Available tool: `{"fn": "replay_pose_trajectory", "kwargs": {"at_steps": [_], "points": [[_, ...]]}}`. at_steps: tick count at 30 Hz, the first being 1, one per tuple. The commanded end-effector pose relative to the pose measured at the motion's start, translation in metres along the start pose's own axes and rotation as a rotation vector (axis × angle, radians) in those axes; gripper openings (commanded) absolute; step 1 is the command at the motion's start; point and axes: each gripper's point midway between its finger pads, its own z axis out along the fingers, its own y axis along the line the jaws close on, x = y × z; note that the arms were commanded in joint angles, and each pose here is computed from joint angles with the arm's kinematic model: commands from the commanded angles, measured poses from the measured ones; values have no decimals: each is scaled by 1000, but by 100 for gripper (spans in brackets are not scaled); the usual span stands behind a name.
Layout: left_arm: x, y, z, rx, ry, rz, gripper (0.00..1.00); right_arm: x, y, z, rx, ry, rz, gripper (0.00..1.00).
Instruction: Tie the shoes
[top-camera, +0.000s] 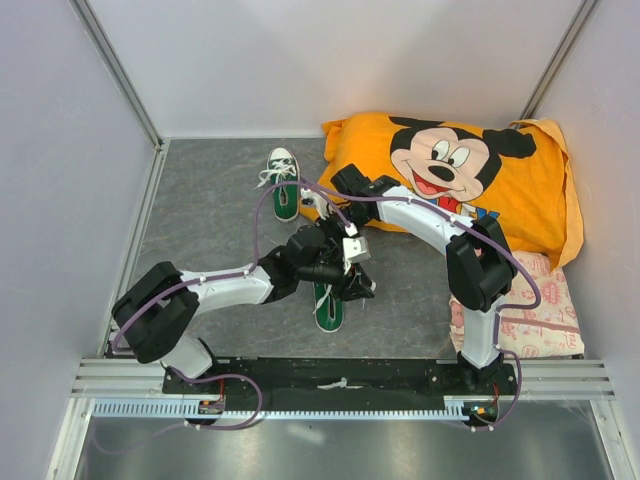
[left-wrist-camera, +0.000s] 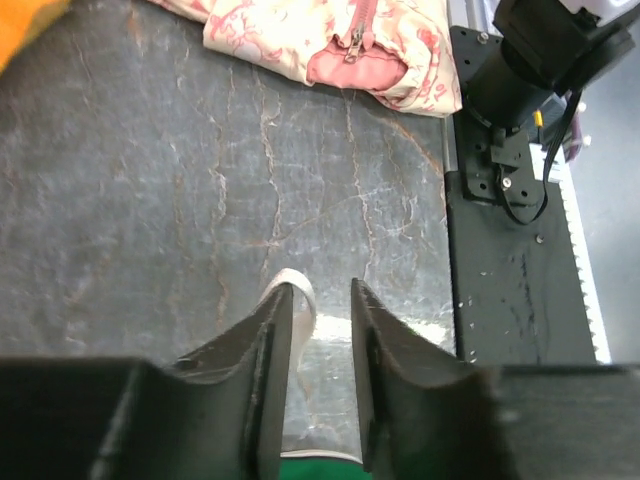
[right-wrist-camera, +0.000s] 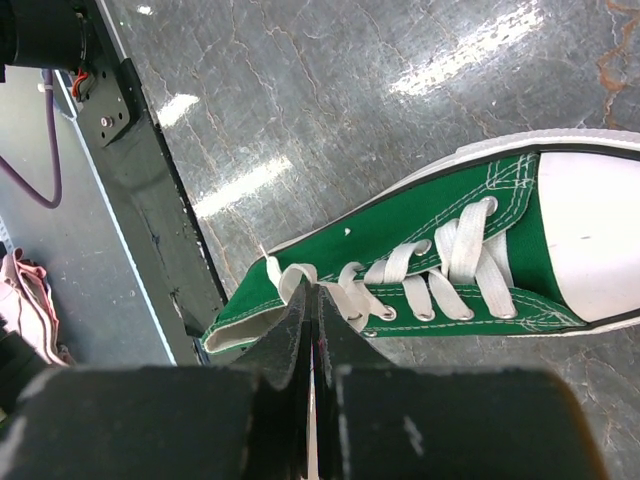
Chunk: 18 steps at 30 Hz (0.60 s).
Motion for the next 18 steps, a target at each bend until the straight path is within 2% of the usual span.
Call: {"fn": "replay_pose_trajectory", "kwargs": {"at_steps": [1, 3, 4, 6, 9, 10, 12, 16, 17, 18], "points": [[-17, 0, -5, -48, -60, 33, 46, -11, 11, -4, -28, -38, -47, 0], [-31, -14, -23, -19, -82, 175, 55, -11, 12, -4, -31, -38, -48, 0], [-18, -18, -33, -13, -39, 170, 57, -11, 12, -3, -32, -36, -49, 0], [-32, -28, -57, -18, -67, 232, 61, -10, 13, -1, -37, -31, -49, 0], [-17, -29, -90, -32, -17, 202, 64, -9, 16, 2, -43, -24, -55, 0], [-21, -29, -107, -61, -38, 221, 67, -9, 19, 5, -47, -19, -62, 0], [-7, -30, -123, -96, 1, 203, 73, -9, 20, 7, -50, -16, -67, 0], [22, -28, -141, -147, 56, 221, 70, -10, 21, 8, -57, -19, -62, 0], [22, -31, -141, -131, 46, 240, 65, -10, 22, 9, -57, -18, -61, 0], [19, -30, -139, -123, 29, 256, 53, -10, 21, 8, -58, -20, -58, 0]]}}
